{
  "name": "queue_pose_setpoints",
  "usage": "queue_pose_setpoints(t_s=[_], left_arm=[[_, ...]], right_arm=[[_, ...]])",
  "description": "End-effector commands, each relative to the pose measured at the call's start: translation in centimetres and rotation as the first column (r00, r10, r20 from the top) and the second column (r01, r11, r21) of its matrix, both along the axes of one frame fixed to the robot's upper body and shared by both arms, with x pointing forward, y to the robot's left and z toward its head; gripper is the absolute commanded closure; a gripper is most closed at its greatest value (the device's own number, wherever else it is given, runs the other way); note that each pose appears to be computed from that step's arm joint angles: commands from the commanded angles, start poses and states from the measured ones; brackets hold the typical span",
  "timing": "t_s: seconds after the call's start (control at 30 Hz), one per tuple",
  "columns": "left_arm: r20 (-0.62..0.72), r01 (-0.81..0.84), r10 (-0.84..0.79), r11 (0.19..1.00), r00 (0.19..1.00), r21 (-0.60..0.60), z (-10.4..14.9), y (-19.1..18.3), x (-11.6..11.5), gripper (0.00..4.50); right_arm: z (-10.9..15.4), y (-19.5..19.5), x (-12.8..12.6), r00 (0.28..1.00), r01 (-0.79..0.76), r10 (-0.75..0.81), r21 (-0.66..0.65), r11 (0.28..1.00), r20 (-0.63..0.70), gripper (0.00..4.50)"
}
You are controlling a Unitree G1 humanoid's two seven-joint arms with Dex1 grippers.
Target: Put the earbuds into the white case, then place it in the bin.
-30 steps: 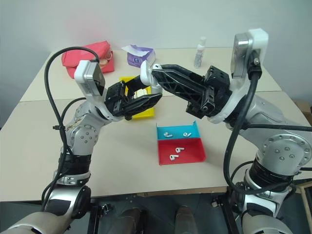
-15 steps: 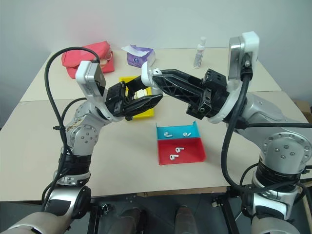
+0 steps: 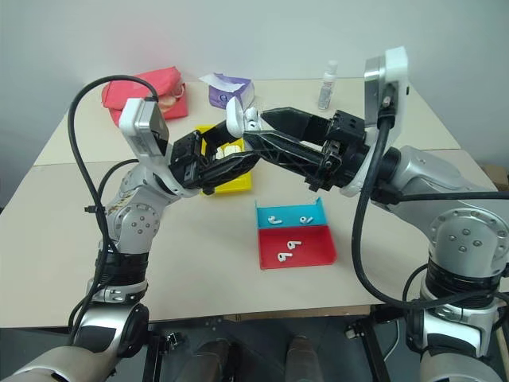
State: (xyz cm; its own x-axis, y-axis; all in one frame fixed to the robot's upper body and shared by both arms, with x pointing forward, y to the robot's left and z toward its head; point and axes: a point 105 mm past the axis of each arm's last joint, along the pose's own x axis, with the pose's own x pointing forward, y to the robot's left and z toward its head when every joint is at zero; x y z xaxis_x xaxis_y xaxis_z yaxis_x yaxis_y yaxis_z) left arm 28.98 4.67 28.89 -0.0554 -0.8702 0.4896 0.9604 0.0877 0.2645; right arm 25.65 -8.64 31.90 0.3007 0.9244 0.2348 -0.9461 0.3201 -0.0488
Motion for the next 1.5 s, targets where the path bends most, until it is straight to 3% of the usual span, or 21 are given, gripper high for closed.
queue_pose_setpoints(t_s=[0.03, 0.4, 0.57, 0.77, 1.13, 1.33, 1.5], left_arm=[[0.049, 0.002, -0.001, 1.000, 0.999, -0.017, 0.9, 0.2, -0.6, 1.70], [0.000, -0.041, 0.041, 0.998, 0.999, 0.045, -0.9, 0.7, 0.6, 1.70], [-0.028, -0.072, 0.075, 0.993, 0.997, 0.096, -2.7, 0.8, 1.5, 1.70], [-0.021, -0.044, 0.048, 0.987, 0.999, 0.156, -4.0, 0.0, 1.4, 1.70], [-0.010, -0.063, 0.066, 0.980, 0.998, 0.187, -4.4, -1.3, 2.0, 1.70], [0.005, -0.083, 0.083, 0.985, 0.997, 0.153, -3.7, -1.0, 1.8, 1.70], [0.004, -0.170, 0.170, 0.983, 0.985, 0.076, -2.6, -0.4, 2.2, 1.70]], right_arm=[[1.2, -0.5, -0.9, 0.998, -0.009, 0.008, 0.017, 1.000, 0.060, 0.93], [1.2, -1.4, -1.6, 0.996, -0.012, 0.010, 0.023, 1.000, 0.087, 0.93], [0.8, -1.6, -1.5, 0.997, 0.000, 0.003, -0.031, 1.000, 0.076, 2.40], [0.5, -0.7, -0.1, 0.994, 0.050, -0.026, -0.232, 0.971, 0.105, 4.40], [0.2, 3.1, 1.6, 0.983, 0.032, 0.060, -0.488, 0.872, 0.172, 4.46], [-1.1, 1.7, 2.2, 0.988, 0.060, 0.037, -0.583, 0.810, 0.152, 4.46], [-0.6, -0.4, 2.8, 0.989, 0.118, -0.049, -0.549, 0.827, 0.139, 4.46]])
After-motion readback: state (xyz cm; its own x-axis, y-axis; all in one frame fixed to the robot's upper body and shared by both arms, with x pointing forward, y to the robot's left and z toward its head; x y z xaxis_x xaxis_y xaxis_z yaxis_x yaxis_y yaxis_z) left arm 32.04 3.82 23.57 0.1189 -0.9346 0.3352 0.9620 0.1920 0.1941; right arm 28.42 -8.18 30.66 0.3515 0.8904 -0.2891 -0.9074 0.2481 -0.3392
